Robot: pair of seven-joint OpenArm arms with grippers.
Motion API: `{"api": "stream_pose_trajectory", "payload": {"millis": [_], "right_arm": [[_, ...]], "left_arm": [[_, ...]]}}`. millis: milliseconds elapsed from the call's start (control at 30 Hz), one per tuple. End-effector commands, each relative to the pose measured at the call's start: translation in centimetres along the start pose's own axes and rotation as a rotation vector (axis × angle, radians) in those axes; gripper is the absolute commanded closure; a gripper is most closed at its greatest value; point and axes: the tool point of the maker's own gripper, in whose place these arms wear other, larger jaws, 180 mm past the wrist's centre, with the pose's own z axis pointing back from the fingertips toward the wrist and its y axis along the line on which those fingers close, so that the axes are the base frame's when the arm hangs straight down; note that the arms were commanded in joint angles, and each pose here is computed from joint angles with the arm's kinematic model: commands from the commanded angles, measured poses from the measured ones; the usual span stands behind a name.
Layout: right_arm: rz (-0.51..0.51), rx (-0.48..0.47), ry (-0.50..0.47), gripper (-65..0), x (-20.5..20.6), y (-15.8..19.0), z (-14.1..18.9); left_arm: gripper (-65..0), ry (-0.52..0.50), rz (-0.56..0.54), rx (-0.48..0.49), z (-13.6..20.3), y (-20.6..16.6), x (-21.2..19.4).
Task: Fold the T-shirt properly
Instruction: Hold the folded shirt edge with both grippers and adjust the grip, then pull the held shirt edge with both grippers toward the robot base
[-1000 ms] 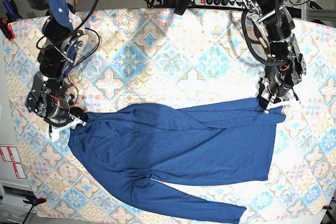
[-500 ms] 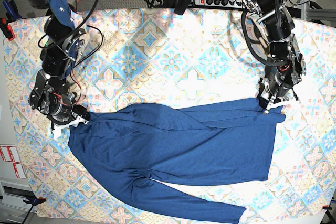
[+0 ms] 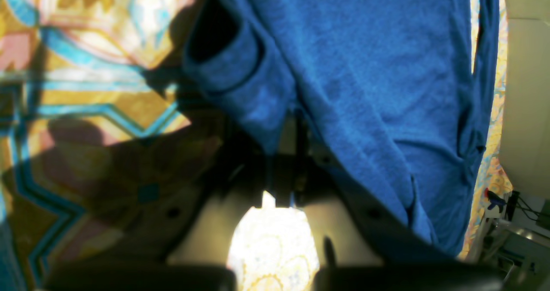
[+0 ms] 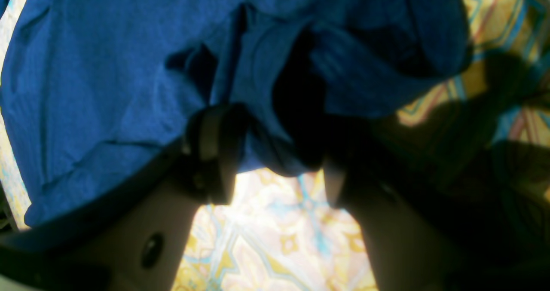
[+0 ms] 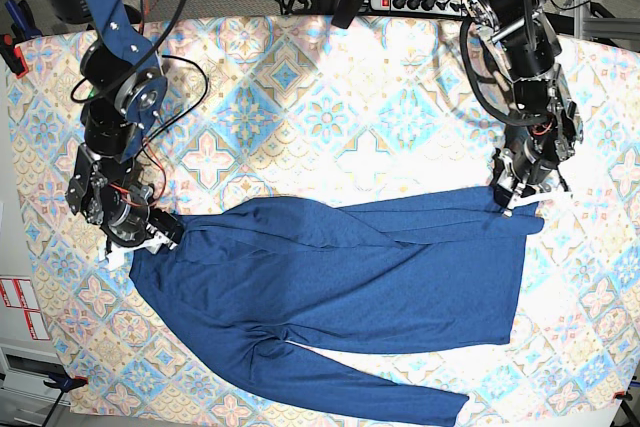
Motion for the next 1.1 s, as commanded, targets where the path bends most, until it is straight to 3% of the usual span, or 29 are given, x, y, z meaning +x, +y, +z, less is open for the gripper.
{"api": "stream_pose_trajectory", "payload": {"millis": [0,200,333,433,667,933,1067], "right_arm": [[0.011,0.004,-0.023,-27.1,1.6,0.5,0.4],[0.01,0.005,-0.024,0.0,1.6,0.5,0.4],[0.002,-0.007,-0.031,-0.2,2.0,-0.4,0.9],[-0.053,-0.033,-0.099,0.0,4.1,-2.8,2.7],[-0.139,-0.09,-0.067,-0.1,1.9,-7.2,5.1],[-0.019,-0.187,-0.064,-0.1,0.6,-10.8,9.1],[-0.013,-0.218,-0.072,-0.1,-0.7,-12.4,10.4]], "left_arm": [[0.0,-0.044,-0.013,-0.036,0.2,-1.4,2.0],[0.0,-0.044,-0.013,-0.036,0.2,-1.4,2.0],[0.0,-0.043,-0.028,-0.014,0.7,-0.3,2.6],[0.0,-0.041,-0.04,0.004,1.2,0.5,3.1],[0.0,-0.035,-0.1,0.023,2.4,2.9,3.4],[0.0,-0.032,-0.188,0.03,5.0,3.5,3.0],[0.0,-0.036,-0.222,0.038,6.1,3.9,2.8]]}}
